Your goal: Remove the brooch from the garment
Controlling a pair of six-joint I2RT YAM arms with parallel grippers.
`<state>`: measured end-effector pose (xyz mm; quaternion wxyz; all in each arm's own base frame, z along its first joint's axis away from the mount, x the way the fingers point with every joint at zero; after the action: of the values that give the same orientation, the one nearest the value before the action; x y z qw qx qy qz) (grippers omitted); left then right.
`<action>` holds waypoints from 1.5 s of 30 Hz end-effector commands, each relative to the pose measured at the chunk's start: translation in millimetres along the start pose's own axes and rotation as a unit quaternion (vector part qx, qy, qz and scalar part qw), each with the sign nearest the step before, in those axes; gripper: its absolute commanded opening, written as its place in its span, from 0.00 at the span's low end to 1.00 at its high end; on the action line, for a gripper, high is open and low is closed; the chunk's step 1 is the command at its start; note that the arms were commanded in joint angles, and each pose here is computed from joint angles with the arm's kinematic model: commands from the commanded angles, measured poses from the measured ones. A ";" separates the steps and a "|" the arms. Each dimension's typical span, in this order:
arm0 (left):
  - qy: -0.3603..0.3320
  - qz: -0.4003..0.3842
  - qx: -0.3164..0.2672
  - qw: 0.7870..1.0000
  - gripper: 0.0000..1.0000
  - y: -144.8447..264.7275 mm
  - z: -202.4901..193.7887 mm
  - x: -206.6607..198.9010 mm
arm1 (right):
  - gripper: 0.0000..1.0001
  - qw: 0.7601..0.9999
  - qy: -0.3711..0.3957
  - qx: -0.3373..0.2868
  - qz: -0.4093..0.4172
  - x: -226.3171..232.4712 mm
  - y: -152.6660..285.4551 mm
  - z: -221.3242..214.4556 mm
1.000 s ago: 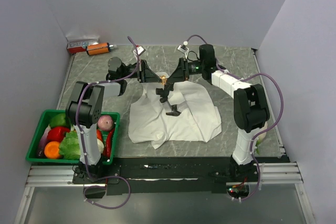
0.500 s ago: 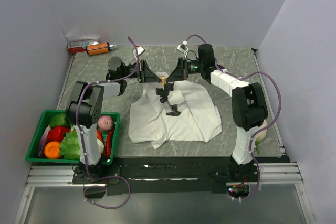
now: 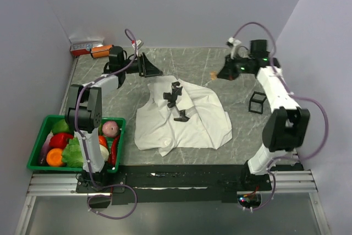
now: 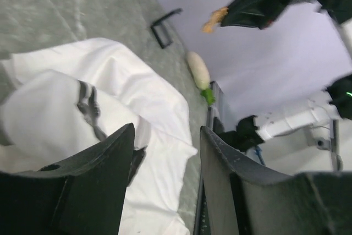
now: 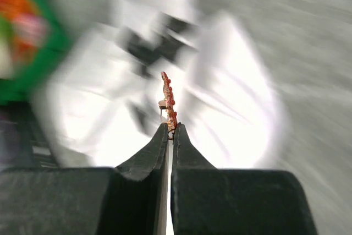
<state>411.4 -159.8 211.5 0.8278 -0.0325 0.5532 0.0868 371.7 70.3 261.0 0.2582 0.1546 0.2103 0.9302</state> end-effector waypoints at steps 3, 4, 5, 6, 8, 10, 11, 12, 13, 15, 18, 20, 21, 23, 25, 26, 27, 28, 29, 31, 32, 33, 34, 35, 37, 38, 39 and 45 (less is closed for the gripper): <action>-0.060 0.054 -0.009 0.997 0.56 -3.8 18.4 -8.1 | 0.00 0.945 0.153 0.241 -0.161 1.9 105.1 -65.1; -0.062 0.054 -0.010 0.997 0.56 -4.5 20.4 -7.9 | 0.00 0.934 0.166 0.256 -0.184 4.4 118.0 -69.9; -0.061 0.055 -0.011 0.997 0.55 -4.9 21.6 -7.8 | 0.00 0.916 0.185 0.296 -0.198 1.1 122.9 -84.7; -0.056 0.055 -0.011 0.997 0.55 -5.6 21.7 -4.9 | 0.00 0.907 0.194 0.313 -0.205 1.4 127.3 -90.6; -0.056 0.052 -0.012 0.997 0.55 -6.5 23.7 -4.7 | 0.00 0.883 0.217 0.351 -0.224 -1.6 136.1 -103.1; -0.055 0.051 -0.012 0.997 0.55 -7.4 25.8 -4.1 | 0.00 0.869 0.233 0.369 -0.234 -3.8 138.8 -109.5; -0.056 0.051 -0.012 0.997 0.55 -7.6 26.5 -3.7 | 0.00 0.861 0.245 0.384 -0.224 -4.0 137.3 -118.1; -0.057 0.051 -0.012 0.997 0.55 -7.9 27.3 -3.4 | 0.00 0.851 0.257 0.393 -0.235 -8.8 137.7 -120.1; -0.059 0.050 -0.012 0.997 0.55 -8.2 28.6 -4.5 | 0.00 0.842 0.272 0.402 -0.235 -11.2 137.8 -122.9; -0.058 0.047 -0.012 0.997 0.55 -8.3 30.1 -3.5 | 0.00 0.827 0.284 0.421 -0.240 -16.6 135.7 -134.3; -0.058 0.042 -0.010 0.997 0.55 -8.8 29.2 -5.2 | 0.00 0.805 0.299 0.447 -0.250 -26.3 132.2 -146.6; -0.058 0.044 -0.011 0.997 0.55 -7.8 28.3 -4.4 | 0.00 0.790 0.317 0.453 -0.264 -35.0 130.3 -148.1; -0.057 0.045 -0.010 0.997 0.55 -7.2 27.3 -5.4 | 0.00 0.787 0.318 0.458 -0.265 -39.5 127.9 -151.2; -0.058 0.049 -0.010 0.997 0.56 -6.5 25.6 -5.0 | 0.00 0.781 0.321 0.461 -0.273 -46.8 125.7 -151.6; -0.055 0.052 -0.009 0.997 0.56 -5.2 22.6 -5.3 | 0.00 0.778 0.317 0.467 -0.277 -53.5 122.9 -155.2; -0.059 0.054 -0.010 0.997 0.56 -4.7 22.1 -6.3 | 0.00 0.775 0.320 0.464 -0.286 -57.8 121.8 -152.3; -0.059 0.055 -0.009 0.997 0.56 -4.0 21.0 -7.5 | 0.00 0.775 0.319 0.465 -0.284 -60.8 119.1 -154.1; -0.058 0.057 -0.008 0.997 0.56 -3.4 19.3 -7.1 | 0.00 0.776 0.320 0.463 -0.284 -63.6 118.1 -153.6; -0.060 0.058 -0.008 0.996 0.56 -3.0 18.7 -7.0 | 0.00 0.776 0.322 0.465 -0.280 -65.6 116.6 -154.7; -0.058 0.060 -0.008 0.996 0.56 -2.2 16.5 -7.4 | 0.00 0.772 0.328 0.473 -0.270 -69.4 112.0 -161.6; -0.060 0.060 -0.008 0.996 0.56 -2.0 16.2 -7.8 | 0.00 0.769 0.332 0.472 -0.274 -72.2 111.0 -161.5; -0.060 0.060 -0.008 0.996 0.56 -2.2 15.6 -9.4 | 0.00 0.769 0.332 0.474 -0.273 -74.1 109.5 -163.3; -0.061 0.061 -0.008 0.996 0.56 -2.0 15.6 -9.8 | 0.00 0.768 0.332 0.473 -0.274 -75.5 109.2 -163.9; -0.062 0.061 -0.006 0.996 0.56 -2.4 14.7 -9.7 | 0.00 0.767 0.334 0.472 -0.277 -77.2 108.1 -163.5; -0.064 0.062 -0.007 0.996 0.56 -2.0 14.5 -10.8 | 0.00 0.767 0.333 0.475 -0.274 -79.8 106.5 -166.0; -0.064 0.063 -0.006 0.996 0.56 -1.7 13.7 -10.4 | 0.00 0.767 0.334 0.477 -0.271 -80.6 105.4 -167.7; -0.065 0.063 -0.006 0.996 0.56 -1.5 13.7 -11.6 | 0.00 0.765 0.337 0.477 -0.271 -81.8 104.5 -168.8; -0.066 0.064 -0.005 0.996 0.56 -2.6 13.2 -11.9 | 0.00 0.768 0.333 0.482 -0.257 -82.6 97.0 -181.4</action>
<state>426.5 -159.8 199.1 0.8312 0.0105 0.5354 0.1495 321.2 -104.6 138.0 0.2862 -0.1063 0.7352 0.6053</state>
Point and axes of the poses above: each gripper's point midway between its finger pads, its own y axis back along the fingers, its own x axis along the line the jaws close on, z = x × y, the point moved 9 cm from there along y, back along the fingers, and after that the axes turned 13 degrees about y, right-handed, at the moved point
